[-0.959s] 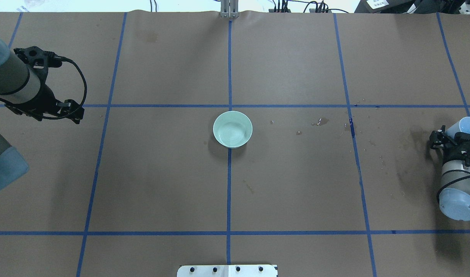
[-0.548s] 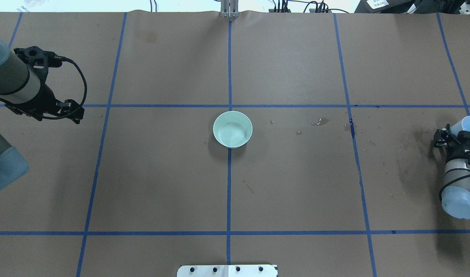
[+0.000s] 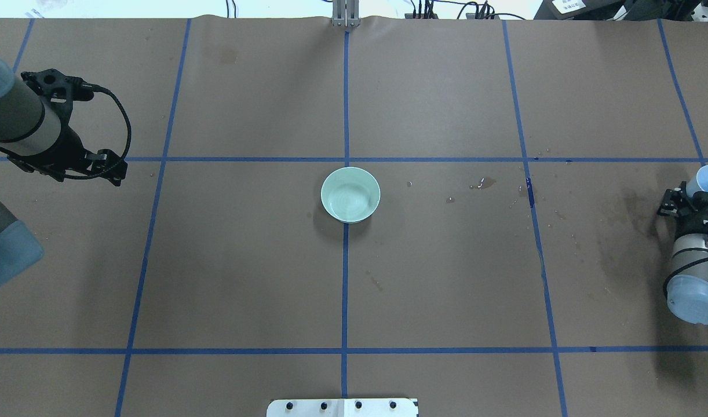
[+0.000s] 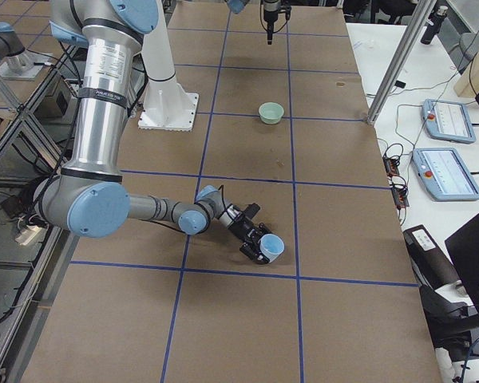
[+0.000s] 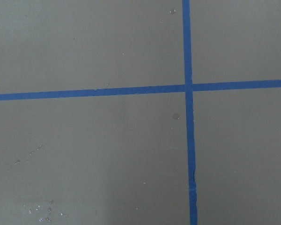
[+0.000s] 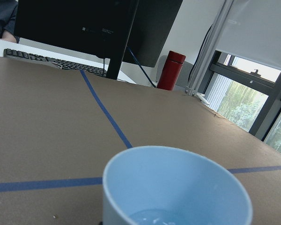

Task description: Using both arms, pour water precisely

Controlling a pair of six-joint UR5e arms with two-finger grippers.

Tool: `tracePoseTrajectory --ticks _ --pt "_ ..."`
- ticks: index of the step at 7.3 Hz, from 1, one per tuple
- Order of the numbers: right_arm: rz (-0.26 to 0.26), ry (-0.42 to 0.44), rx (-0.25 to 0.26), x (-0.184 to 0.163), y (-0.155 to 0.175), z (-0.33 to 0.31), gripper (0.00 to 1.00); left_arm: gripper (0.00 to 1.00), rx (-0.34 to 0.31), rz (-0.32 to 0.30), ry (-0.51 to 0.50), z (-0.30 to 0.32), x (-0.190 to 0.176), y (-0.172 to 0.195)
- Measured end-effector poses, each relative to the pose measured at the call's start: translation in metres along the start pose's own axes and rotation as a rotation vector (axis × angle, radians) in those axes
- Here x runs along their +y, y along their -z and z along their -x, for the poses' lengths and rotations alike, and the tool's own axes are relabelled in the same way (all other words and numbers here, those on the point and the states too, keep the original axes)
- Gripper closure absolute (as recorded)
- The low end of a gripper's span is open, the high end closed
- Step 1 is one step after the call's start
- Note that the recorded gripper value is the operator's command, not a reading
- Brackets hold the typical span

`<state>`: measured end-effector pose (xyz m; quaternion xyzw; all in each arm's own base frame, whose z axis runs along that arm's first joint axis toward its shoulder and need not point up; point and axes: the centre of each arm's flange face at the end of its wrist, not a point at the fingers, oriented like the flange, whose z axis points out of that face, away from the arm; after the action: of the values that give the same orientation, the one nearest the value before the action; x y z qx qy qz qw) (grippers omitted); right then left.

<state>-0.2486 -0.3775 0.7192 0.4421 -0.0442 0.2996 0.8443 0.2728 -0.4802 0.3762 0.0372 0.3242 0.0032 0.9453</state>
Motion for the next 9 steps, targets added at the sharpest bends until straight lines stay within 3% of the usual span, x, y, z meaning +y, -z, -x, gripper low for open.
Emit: tracePoseTrajectory --ticks 2,4,7,9 --pt "0.003 -0.009 -0.035 -0.018 -0.002 -0.001 1.00 0.00 0.001 -0.001 -0.001 -0.001 0.000 0.001" --pt "0.018 0.028 -0.152 -0.051 -0.003 -0.006 1.00 0.00 0.002 -0.001 -0.001 -0.001 0.000 0.001" --pt "0.071 0.065 -0.384 -0.089 0.010 0.013 1.00 0.00 0.003 0.003 0.000 -0.001 0.001 0.001" --pt "0.096 0.040 -0.553 -0.117 0.037 0.062 1.00 0.00 0.007 0.002 -0.002 -0.004 0.000 0.002"
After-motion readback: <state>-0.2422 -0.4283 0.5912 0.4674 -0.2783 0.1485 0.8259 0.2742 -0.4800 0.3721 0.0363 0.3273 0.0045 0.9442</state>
